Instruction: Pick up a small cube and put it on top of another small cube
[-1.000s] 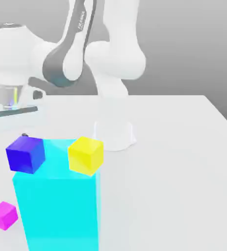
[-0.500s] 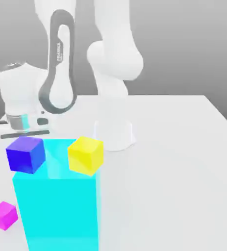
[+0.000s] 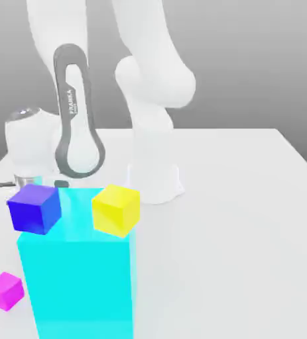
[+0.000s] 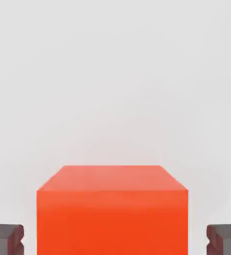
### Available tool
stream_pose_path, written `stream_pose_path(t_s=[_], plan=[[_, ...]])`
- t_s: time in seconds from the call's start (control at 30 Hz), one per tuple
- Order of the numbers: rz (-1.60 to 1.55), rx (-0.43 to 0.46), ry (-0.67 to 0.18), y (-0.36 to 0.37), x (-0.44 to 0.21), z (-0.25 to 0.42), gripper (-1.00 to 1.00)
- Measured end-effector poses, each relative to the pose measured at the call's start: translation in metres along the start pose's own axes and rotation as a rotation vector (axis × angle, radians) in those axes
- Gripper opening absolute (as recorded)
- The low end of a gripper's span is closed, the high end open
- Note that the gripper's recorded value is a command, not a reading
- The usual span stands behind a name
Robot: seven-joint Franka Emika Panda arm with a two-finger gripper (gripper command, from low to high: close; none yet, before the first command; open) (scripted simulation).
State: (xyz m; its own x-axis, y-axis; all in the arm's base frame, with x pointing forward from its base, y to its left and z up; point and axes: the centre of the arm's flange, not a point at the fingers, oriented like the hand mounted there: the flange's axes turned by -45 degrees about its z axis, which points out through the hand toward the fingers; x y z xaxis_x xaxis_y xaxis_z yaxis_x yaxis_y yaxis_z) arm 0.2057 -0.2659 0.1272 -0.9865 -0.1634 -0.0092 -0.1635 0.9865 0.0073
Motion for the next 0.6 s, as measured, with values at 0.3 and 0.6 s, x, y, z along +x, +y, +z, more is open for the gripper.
stream_pose_path(t_s=[0.3, 0.6], plan=[[0.002, -0.020, -0.028, -0.001, -0.004, -0.009, -1.00], [-0.002, -0.034, -0.051, -0.002, -0.009, -0.040, -1.00]])
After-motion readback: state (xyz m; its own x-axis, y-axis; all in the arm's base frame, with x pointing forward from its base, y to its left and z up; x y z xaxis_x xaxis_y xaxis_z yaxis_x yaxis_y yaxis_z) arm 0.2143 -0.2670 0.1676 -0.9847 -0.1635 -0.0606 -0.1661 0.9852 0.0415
